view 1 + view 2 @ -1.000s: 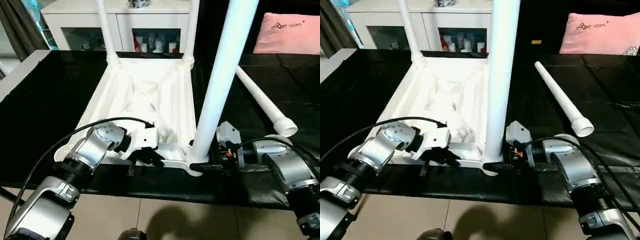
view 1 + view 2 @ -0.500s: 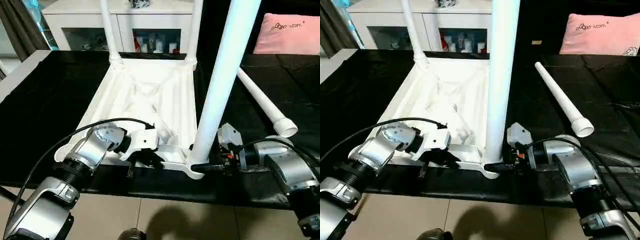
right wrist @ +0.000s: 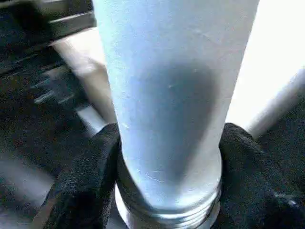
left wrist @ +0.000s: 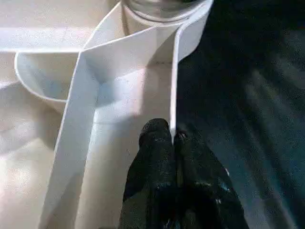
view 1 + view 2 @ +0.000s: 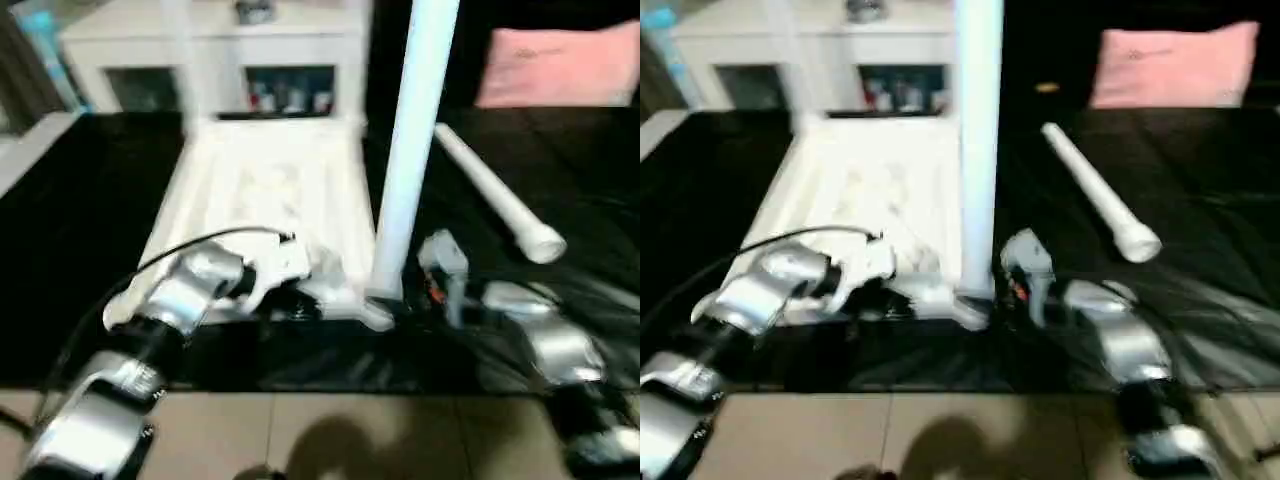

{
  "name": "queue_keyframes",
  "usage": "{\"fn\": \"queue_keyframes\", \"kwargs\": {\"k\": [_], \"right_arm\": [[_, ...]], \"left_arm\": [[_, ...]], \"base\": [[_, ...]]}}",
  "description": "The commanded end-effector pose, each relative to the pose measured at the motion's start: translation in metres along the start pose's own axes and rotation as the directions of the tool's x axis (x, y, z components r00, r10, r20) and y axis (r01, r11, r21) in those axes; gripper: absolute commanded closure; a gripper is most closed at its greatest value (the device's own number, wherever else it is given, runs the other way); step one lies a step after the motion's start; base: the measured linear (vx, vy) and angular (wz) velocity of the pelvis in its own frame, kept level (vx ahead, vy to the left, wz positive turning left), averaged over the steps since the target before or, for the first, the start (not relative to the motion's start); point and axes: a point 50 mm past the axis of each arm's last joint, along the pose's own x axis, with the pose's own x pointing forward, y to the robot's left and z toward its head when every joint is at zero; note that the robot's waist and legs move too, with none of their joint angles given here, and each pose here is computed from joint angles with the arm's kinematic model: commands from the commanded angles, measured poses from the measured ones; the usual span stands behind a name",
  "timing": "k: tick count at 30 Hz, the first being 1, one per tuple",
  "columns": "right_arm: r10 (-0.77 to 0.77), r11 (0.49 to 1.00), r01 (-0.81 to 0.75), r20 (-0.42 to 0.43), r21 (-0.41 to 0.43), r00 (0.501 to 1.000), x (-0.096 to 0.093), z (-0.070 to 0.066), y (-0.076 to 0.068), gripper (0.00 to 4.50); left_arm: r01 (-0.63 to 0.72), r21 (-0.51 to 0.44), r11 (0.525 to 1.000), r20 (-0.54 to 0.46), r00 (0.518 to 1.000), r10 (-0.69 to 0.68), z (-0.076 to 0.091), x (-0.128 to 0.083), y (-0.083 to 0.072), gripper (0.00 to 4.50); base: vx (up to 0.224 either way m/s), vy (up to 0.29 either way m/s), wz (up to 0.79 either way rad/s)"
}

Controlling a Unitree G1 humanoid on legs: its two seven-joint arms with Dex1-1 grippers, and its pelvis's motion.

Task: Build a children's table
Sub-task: Rotate leg to tighten

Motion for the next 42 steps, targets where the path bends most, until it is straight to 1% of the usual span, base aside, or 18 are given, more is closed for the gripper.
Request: {"fn": "queue_keyframes", "kwargs": {"k": [1, 3, 4, 6, 14, 15, 16, 20, 21, 24, 25, 26, 28, 30, 31, 33, 35, 42], "right_arm": [[-0.026, 0.995, 0.040, -0.143, 0.093, 0.989, 0.016, -0.033, 0.015, 1.81], [-0.127, 0.976, 0.148, -0.136, 0.161, 0.982, 0.033, -0.031, 0.019, 1.82], [-0.127, 0.976, 0.148, -0.136, 0.161, 0.982, 0.033, -0.031, 0.019, 1.82], [-0.205, 0.942, 0.233, -0.136, 0.243, 0.969, 0.046, -0.027, 0.022, 1.82], [-0.274, 0.919, 0.298, -0.126, 0.258, 0.954, 0.052, -0.023, 0.018, 1.82], [-0.293, 0.914, 0.314, -0.117, 0.258, 0.949, 0.052, -0.022, 0.017, 1.26], [-0.306, 0.911, 0.320, -0.091, 0.261, 0.947, 0.051, -0.019, 0.016, 1.12], [-0.323, 0.910, 0.315, -0.016, 0.270, 0.946, 0.048, -0.010, 0.012, 0.90], [-0.320, 0.913, 0.307, 0.002, 0.269, 0.947, 0.046, -0.008, 0.011, 0.68], [-0.315, 0.918, 0.299, 0.022, 0.263, 0.949, 0.044, -0.006, 0.011, 0.46], [-0.303, 0.929, 0.287, 0.034, 0.233, 0.952, 0.042, -0.005, 0.011, 0.46], [-0.283, 0.943, 0.265, 0.066, 0.202, 0.957, 0.029, -0.003, 0.006, 0.30], [-0.283, 0.943, 0.265, 0.066, 0.202, 0.957, 0.029, -0.003, 0.006, 0.21], [-0.212, 0.973, 0.197, 0.135, 0.117, 0.968, -0.001, 0.002, -0.004, 0.05], [-0.212, 0.973, 0.197, 0.136, 0.117, 0.968, -0.001, 0.002, -0.004, 0.05], [-0.105, 0.994, 0.102, 0.168, 0.029, 0.980, -0.026, 0.009, -0.008, 0.05], [-0.079, 0.997, 0.079, 0.166, 0.005, 0.983, -0.031, 0.010, -0.008, 0.05], [0.130, 0.984, -0.120, 0.071, -0.136, 0.989, -0.058, 0.015, -0.007, 0.05]], "left_arm": [[-0.105, 0.005, 0.994, 0.122, 0.987, 0.104, 0.035, 0.002, 0.009, 4.50], [-0.231, -0.095, 0.968, 0.161, 0.956, 0.244, 0.047, 0.010, 0.016, 4.50], [-0.231, -0.095, 0.968, 0.161, 0.956, 0.244, 0.047, 0.010, 0.016, 4.50], [-0.317, -0.183, 0.931, 0.185, 0.919, 0.349, 0.058, 0.015, 0.021, 4.50], [-0.320, -0.180, 0.930, 0.191, 0.916, 0.352, 0.065, 0.019, 0.018, 4.50], [-0.317, -0.178, 0.932, 0.185, 0.919, 0.348, 0.064, 0.020, 0.017, 4.50], [-0.317, -0.179, 0.931, 0.178, 0.920, 0.348, 0.063, 0.020, 0.017, 4.50], [-0.325, -0.180, 0.928, 0.164, 0.921, 0.354, 0.059, 0.018, 0.018, 4.50], [-0.325, -0.177, 0.929, 0.163, 0.921, 0.353, 0.059, 0.018, 0.019, 4.50], [-0.321, -0.173, 0.931, 0.162, 0.923, 0.348, 0.058, 0.017, 0.019, 4.50], [-0.315, -0.159, 0.935, 0.160, 0.927, 0.340, 0.057, 0.016, 0.019, 4.50], [-0.286, -0.126, 0.950, 0.152, 0.941, 0.304, 0.050, 0.011, 0.018, 4.50], [-0.286, -0.126, 0.950, 0.152, 0.941, 0.304, 0.050, 0.011, 0.018, 4.50], [-0.212, -0.047, 0.976, 0.128, 0.968, 0.216, 0.033, 0.000, 0.016, 4.50], [-0.212, -0.046, 0.976, 0.128, 0.968, 0.216, 0.033, 0.000, 0.016, 4.50], [-0.137, 0.027, 0.990, 0.118, 0.984, 0.133, 0.021, -0.008, 0.013, 4.50], [-0.121, 0.037, 0.992, 0.110, 0.987, 0.116, 0.018, -0.010, 0.012, 4.50], [-0.032, 0.101, 0.994, 0.081, 0.996, 0.024, 0.007, -0.026, 0.012, 4.50]], "base": [[0.000, 0.000, 0.00], [0.000, 0.000, 0.00], [0.000, 0.000, 0.00], [0.000, 0.000, 0.00], [0.000, 0.000, 0.00], [0.000, 0.000, 0.00], [0.000, 0.000, 0.00], [0.000, 0.000, 0.00], [0.000, 0.000, 0.00], [0.000, 0.000, 0.00], [0.000, 0.000, 0.00], [0.000, 0.000, 0.00], [0.000, 0.000, 0.00], [0.000, 0.000, 0.00], [0.000, 0.000, 0.00], [0.000, 0.000, 0.00], [0.000, 0.000, 0.00], [0.000, 0.000, 0.00]]}}
